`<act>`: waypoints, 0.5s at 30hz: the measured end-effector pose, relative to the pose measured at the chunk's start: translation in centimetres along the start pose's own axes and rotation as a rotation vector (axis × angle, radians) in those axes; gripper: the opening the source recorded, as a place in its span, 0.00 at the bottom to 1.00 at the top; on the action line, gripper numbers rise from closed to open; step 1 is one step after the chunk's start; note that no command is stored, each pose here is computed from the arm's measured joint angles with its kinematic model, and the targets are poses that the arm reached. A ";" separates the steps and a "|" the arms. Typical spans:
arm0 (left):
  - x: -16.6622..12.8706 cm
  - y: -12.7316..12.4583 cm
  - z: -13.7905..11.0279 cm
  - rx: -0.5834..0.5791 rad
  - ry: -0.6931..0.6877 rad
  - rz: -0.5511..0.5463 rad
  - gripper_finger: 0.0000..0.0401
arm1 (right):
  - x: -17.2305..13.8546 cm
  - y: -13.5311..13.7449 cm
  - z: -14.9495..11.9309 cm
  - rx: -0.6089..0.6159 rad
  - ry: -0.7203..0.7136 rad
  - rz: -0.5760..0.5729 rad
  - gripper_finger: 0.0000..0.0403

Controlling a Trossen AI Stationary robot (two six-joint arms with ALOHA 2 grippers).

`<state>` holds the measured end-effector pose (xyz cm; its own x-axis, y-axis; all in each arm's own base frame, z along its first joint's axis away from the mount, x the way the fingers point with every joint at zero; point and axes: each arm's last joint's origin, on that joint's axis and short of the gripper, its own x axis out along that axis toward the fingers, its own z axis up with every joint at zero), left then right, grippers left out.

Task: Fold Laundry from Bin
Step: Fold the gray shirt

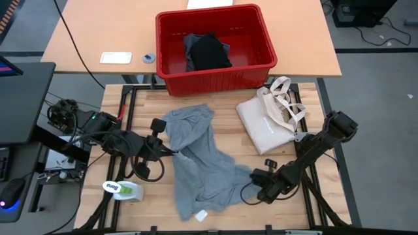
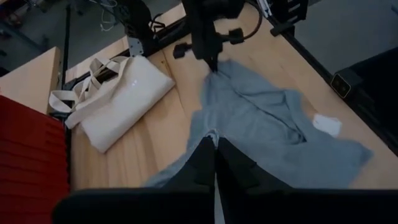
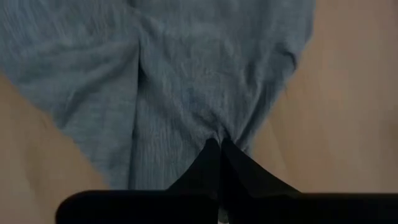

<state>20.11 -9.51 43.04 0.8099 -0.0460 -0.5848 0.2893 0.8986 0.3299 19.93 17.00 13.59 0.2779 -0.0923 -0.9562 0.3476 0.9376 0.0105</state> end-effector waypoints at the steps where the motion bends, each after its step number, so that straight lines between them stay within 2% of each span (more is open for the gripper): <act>1: 0.0 0.0 -0.1 0.002 0.007 -0.001 0.02 | -0.1 -0.1 -0.2 0.009 0.027 -0.003 0.03; 4: 0.0 0.0 -0.1 0.004 0.011 -0.002 0.02 | -0.2 -0.2 -0.4 0.045 0.073 0.004 0.03; 12: 0.0 0.0 -0.1 -0.022 0.011 -0.002 0.02 | -0.5 0.4 -1.1 0.329 0.331 0.094 0.07; 15: 0.0 0.0 -0.1 -0.022 0.012 -0.002 0.02 | -0.5 0.6 -1.3 0.385 0.412 0.116 0.06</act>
<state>20.05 -9.47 42.95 0.8034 -0.0426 -0.5939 0.2794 0.9078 0.3128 18.82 17.99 13.74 -0.0112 0.2139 -0.9768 0.6579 0.7372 0.1539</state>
